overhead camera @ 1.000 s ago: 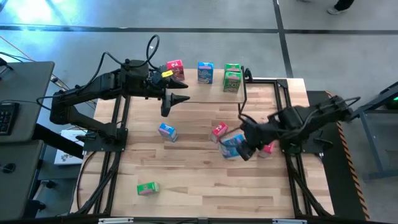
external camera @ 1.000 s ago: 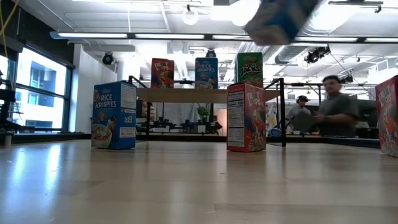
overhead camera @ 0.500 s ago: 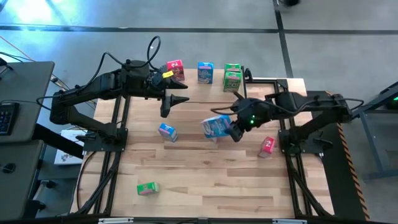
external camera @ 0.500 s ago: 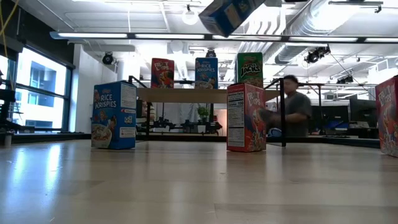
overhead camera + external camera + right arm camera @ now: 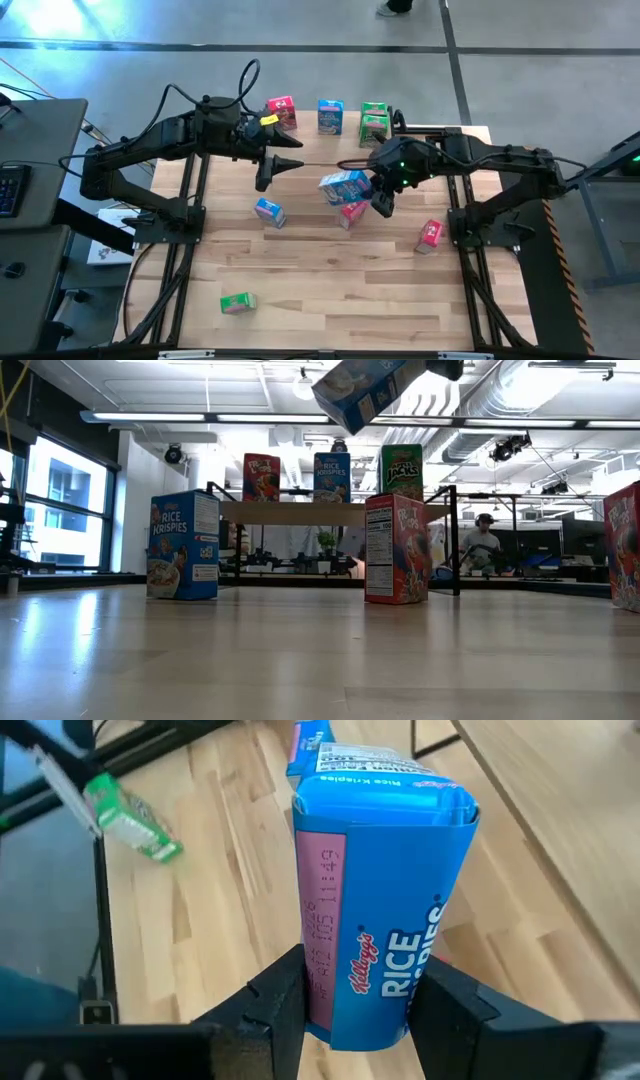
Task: Stack cereal on shelf
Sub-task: Put the right blue cereal box on the shelf aligned with the other blue cereal box
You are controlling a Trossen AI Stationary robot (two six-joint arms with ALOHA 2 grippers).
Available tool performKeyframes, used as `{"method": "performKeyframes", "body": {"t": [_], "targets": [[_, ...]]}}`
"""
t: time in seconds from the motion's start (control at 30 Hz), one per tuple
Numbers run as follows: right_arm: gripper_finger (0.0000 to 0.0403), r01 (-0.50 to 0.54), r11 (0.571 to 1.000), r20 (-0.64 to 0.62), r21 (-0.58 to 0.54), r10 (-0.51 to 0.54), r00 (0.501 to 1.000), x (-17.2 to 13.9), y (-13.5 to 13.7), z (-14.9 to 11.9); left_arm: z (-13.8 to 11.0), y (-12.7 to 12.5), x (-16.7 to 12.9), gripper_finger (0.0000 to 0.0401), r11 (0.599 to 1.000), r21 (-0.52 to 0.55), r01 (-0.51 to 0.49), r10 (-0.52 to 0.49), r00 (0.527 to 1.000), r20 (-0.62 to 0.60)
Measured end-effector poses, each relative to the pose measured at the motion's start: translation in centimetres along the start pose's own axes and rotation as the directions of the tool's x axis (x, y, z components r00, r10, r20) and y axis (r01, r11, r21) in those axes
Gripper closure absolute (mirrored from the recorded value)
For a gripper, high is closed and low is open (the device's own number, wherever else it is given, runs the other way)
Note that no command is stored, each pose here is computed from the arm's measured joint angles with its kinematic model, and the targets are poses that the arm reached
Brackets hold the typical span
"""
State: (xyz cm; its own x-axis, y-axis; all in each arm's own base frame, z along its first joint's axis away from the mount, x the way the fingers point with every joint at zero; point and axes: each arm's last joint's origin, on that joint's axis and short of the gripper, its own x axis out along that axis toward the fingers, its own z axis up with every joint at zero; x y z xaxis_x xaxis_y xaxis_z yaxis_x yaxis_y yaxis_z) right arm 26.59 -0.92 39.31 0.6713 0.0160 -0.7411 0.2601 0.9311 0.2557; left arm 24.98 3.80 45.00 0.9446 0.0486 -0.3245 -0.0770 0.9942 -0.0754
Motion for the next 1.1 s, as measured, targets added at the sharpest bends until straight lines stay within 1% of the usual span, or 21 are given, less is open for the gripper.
{"method": "performKeyframes", "body": {"t": [0.1,0.2,0.33,0.53,0.8,0.97,1.1], "targets": [[0.0263,-0.016,0.998,-0.004,-0.064,0.016,1.000,0.0,-0.7,0.2,-0.1,0.0,0.5,0.0176,1.000,0.000,0.013,-0.013,1.000,-0.009],[0.0263,-0.012,0.992,-0.001,-0.128,0.012,1.000,-0.1,-1.2,0.4,-0.4,0.2,1.8,0.0176,1.000,-0.003,0.015,-0.015,0.999,-0.037],[0.0263,-0.024,0.976,-0.004,-0.216,0.024,1.000,-0.1,-1.6,0.5,-0.9,0.4,3.8,0.0176,1.000,-0.006,0.022,-0.022,0.998,-0.063],[0.0263,-0.026,0.951,-0.005,-0.309,0.025,1.000,-0.1,-1.6,0.5,-1.4,0.6,6.0,0.0176,1.000,-0.008,0.020,-0.021,0.996,-0.082],[0.0263,-0.025,0.930,-0.005,-0.367,0.025,1.000,-0.1,-1.6,0.5,-2.0,0.9,8.4,0.0176,1.000,-0.011,0.029,-0.030,0.995,-0.100],[0.0263,0.016,0.929,0.005,-0.369,-0.015,1.000,-0.1,-1.8,0.5,-2.6,0.8,9.5,0.0176,0.999,-0.013,0.043,-0.045,0.991,-0.126],[0.0263,0.023,0.929,0.003,-0.368,-0.023,1.000,-0.1,-1.8,0.5,-2.9,0.4,10.2,0.0176,0.998,-0.002,0.056,-0.055,0.989,-0.138]]}}
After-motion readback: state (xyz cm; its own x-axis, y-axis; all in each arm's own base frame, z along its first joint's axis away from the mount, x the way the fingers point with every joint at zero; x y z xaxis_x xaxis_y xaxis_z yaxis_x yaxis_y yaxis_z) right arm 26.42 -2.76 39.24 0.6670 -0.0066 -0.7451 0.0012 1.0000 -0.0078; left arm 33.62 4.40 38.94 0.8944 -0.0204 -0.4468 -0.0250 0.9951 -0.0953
